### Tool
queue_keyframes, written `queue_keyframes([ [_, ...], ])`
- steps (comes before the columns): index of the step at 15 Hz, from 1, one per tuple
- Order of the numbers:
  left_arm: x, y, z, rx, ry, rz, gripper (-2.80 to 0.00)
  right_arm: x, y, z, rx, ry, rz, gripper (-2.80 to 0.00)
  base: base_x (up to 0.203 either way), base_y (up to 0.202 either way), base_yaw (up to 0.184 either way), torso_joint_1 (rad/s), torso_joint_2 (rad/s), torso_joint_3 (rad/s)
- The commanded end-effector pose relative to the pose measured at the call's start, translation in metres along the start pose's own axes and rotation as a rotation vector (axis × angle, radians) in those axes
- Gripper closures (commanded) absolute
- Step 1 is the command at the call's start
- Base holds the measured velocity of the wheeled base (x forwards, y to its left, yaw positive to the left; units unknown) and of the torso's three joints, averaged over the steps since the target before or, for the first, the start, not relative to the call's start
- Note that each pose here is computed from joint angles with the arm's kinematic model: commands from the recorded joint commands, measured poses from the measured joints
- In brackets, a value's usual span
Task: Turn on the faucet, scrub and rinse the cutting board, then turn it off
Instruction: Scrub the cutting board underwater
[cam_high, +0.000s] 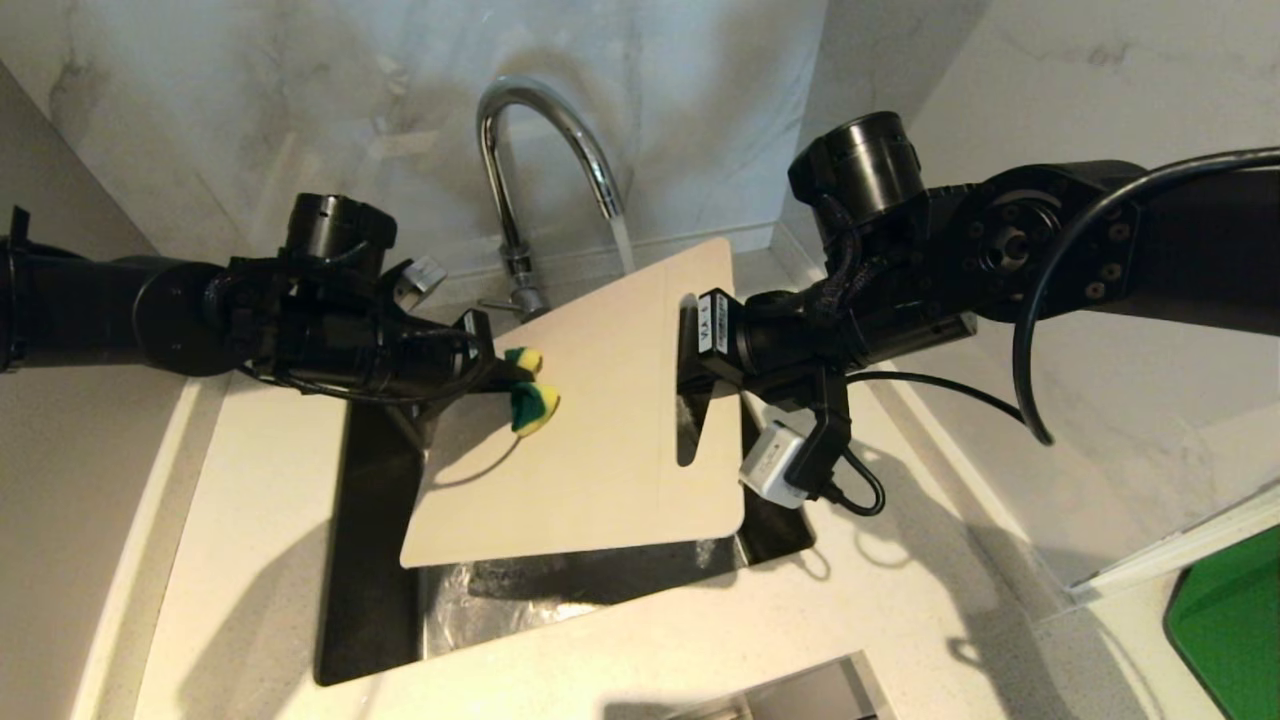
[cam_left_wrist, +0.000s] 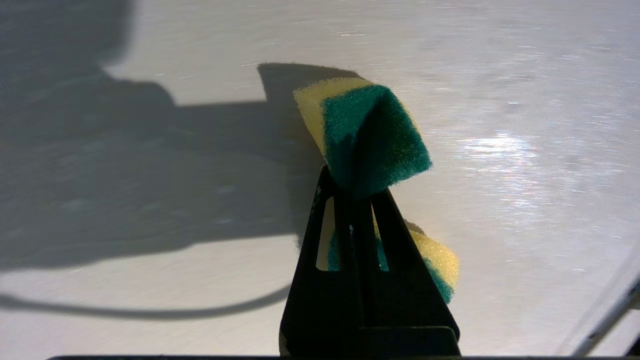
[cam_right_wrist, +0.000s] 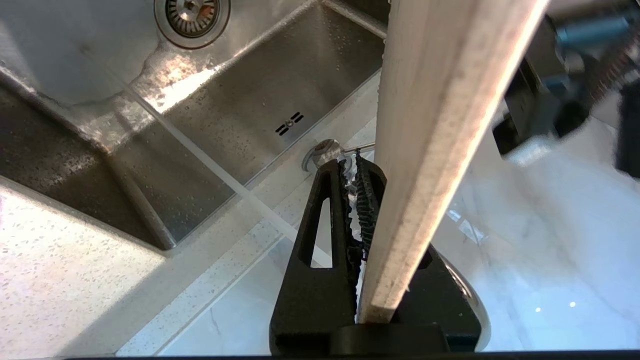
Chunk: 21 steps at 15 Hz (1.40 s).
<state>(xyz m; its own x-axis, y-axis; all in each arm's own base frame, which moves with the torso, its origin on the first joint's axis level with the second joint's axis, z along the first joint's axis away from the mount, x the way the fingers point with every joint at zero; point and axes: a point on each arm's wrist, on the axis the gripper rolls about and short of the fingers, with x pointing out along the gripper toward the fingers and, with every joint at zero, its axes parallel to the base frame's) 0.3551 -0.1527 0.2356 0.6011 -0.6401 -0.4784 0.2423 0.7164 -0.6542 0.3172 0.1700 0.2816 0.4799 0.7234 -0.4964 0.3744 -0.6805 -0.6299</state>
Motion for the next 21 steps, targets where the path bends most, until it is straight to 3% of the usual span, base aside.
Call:
queue_keyframes([
  [1, -0.002, 0.020, 0.004, -0.040, 0.007, 0.030, 0.00, 0.001, 0.001, 0.000, -0.009, -0.006, -0.001, 0.00, 0.000, 0.000, 0.000, 0.000, 0.00, 0.000],
  [5, 0.000, 0.060, 0.010, -0.073, -0.033, 0.048, 0.00, -0.001, -0.001, 0.000, -0.008, -0.001, -0.005, 0.00, 0.000, 0.000, 0.000, 0.000, 0.00, 0.000],
  [9, 0.001, 0.105, 0.009, -0.060, -0.024, 0.125, 0.00, -0.001, -0.001, 0.000, -0.001, -0.001, -0.003, 0.00, 0.000, 0.000, 0.000, 0.000, 0.00, 0.000],
  [13, -0.015, 0.140, 0.013, -0.116, -0.015, 0.128, 0.00, -0.001, 0.000, 0.000, -0.001, -0.002, -0.003, 0.00, 0.000, 0.000, 0.000, 0.000, 0.00, 0.000],
  [17, -0.031, 0.122, 0.019, -0.106, -0.035, 0.061, 0.00, 0.000, -0.001, 0.000, -0.002, -0.003, -0.004, 0.00, 0.000, 0.000, 0.000, 0.000, 0.00, 0.000],
  [21, -0.053, 0.065, 0.016, -0.062, -0.069, -0.042, 0.00, -0.001, -0.001, 0.000, -0.003, -0.001, -0.005, 0.00, 0.000, 0.000, 0.000, 0.000, 0.00, 0.000],
])
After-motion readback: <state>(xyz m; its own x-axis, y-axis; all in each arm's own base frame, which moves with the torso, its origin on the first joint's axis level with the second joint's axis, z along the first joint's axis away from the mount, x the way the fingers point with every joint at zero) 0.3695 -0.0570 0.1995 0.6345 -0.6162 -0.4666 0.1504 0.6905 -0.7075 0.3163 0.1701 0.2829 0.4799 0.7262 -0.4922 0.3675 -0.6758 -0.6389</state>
